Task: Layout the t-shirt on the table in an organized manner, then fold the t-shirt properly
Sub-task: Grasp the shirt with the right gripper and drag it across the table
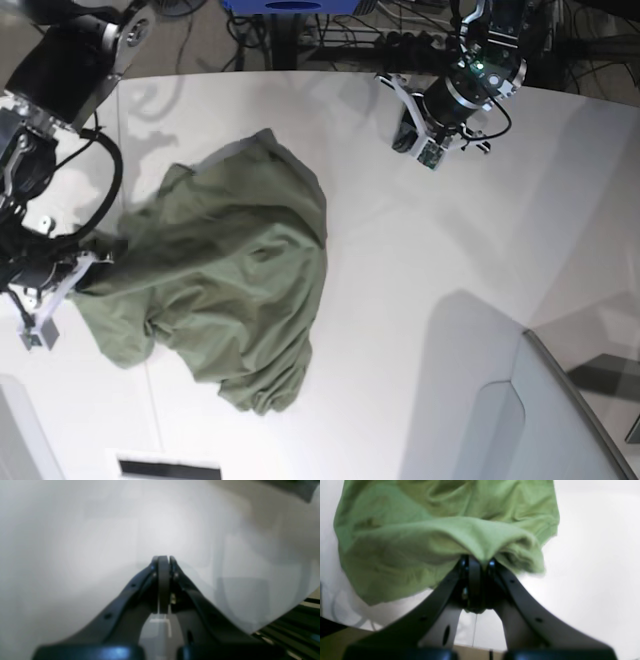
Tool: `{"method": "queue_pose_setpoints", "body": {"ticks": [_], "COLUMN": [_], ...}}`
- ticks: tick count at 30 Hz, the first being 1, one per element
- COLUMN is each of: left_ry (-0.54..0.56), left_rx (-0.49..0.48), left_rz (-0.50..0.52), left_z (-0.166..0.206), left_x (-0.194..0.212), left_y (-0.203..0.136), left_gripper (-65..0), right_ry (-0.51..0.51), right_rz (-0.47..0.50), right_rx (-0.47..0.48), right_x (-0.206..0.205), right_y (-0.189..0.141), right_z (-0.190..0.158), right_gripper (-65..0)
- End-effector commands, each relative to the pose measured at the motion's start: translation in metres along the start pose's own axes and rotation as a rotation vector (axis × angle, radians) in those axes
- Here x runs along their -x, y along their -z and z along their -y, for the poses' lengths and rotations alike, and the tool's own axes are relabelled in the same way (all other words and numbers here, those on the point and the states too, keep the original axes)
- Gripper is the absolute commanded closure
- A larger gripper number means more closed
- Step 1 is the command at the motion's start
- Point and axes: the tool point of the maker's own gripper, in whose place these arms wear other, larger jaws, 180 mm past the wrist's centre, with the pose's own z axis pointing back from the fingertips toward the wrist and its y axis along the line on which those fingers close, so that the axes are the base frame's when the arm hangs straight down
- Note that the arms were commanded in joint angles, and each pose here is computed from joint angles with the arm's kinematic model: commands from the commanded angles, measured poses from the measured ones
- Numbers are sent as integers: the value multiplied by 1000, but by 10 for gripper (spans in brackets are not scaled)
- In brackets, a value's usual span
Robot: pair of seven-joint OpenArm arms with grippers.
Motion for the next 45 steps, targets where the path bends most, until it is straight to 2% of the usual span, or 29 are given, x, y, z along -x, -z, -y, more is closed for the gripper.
{"method": "queue_pose_setpoints", "body": {"ticks": [1,8,11,13,16,20,24,27,30,34,36,41,45], "left_ry": [-3,-31,-30,6,30,30,42,65,105,142,141,73,92], "left_rx": [-1,7,62,124,161,159,166,244,337,411,422,440,430], "left_rz": [37,62,104,120,140,140,133,136,144,172,179,208,197], "left_z": [-2,7,31,54,68,67,70,101,138,168,172,169,161], "left_x": [-10,-18,-39,-49,-59,-60,-58,-59,-63,-74,-76,-86,-82], "left_y": [-1,2,15,20,22,23,23,24,22,20,18,14,15], "left_gripper": [0,-5,-105,-125,-123,-123,-120,-120,-128,-135,-161,-299,-270], "right_ry": [8,51,45,31,7,-19,-54,-59,-9,6,5,-8,-9], "right_rz": [24,19,25,46,37,100,113,123,146,151,155,203,263], "right_rx": [22,9,12,20,41,46,24,9,7,8,9,27,23], "right_x": [-6,7,4,-2,-5,-27,-44,-48,-52,-55,-57,-76,-105], "right_y": [-2,23,20,15,1,-20,-19,-13,-11,-12,-13,-24,-35], "right_z": [12,32,32,30,28,7,-7,-9,-9,-9,-9,-2,-4], "right_gripper": [0,0,0,0,0,0,0,0,0,0,0,0,0]}}
